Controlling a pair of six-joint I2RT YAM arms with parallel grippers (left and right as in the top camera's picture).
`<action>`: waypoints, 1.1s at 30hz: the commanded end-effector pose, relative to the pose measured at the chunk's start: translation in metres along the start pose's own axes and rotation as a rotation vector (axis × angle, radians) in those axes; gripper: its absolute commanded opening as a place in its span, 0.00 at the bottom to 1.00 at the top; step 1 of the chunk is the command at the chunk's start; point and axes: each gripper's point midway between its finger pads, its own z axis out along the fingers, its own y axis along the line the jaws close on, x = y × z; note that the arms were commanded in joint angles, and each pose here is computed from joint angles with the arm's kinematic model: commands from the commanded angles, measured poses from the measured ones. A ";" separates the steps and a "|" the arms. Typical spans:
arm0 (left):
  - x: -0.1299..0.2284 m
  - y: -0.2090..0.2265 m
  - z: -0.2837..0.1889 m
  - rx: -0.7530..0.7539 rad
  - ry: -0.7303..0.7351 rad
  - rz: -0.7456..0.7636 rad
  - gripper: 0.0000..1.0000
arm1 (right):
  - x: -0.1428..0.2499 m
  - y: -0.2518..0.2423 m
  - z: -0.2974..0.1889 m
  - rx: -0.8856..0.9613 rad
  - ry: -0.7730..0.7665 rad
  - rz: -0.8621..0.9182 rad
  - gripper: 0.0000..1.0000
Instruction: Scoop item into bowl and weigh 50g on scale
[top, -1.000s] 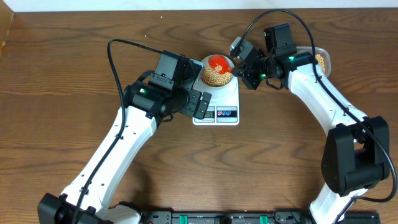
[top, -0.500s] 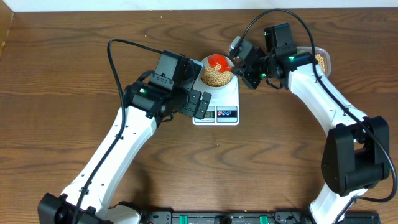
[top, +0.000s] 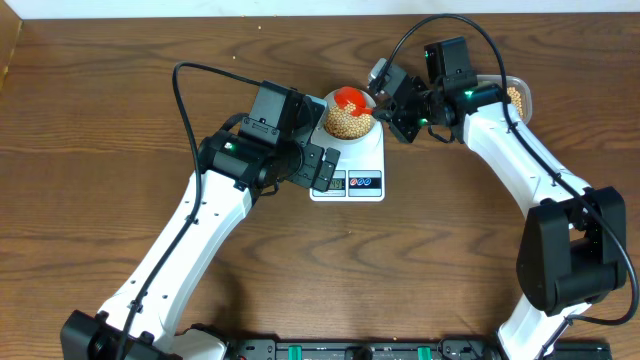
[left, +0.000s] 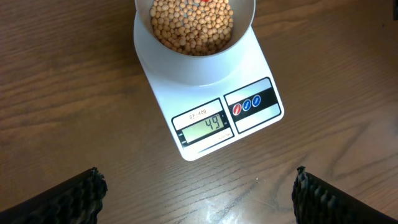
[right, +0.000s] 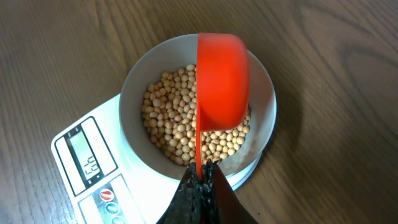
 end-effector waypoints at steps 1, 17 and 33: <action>0.003 0.004 0.001 -0.016 0.004 -0.005 0.98 | -0.020 0.003 -0.012 0.012 -0.045 -0.048 0.01; 0.003 0.004 0.001 -0.016 0.004 -0.005 0.98 | -0.024 0.001 -0.013 0.021 -0.059 -0.082 0.01; 0.003 0.004 0.001 -0.016 0.004 -0.005 0.98 | -0.037 0.028 -0.026 -0.226 -0.155 0.301 0.01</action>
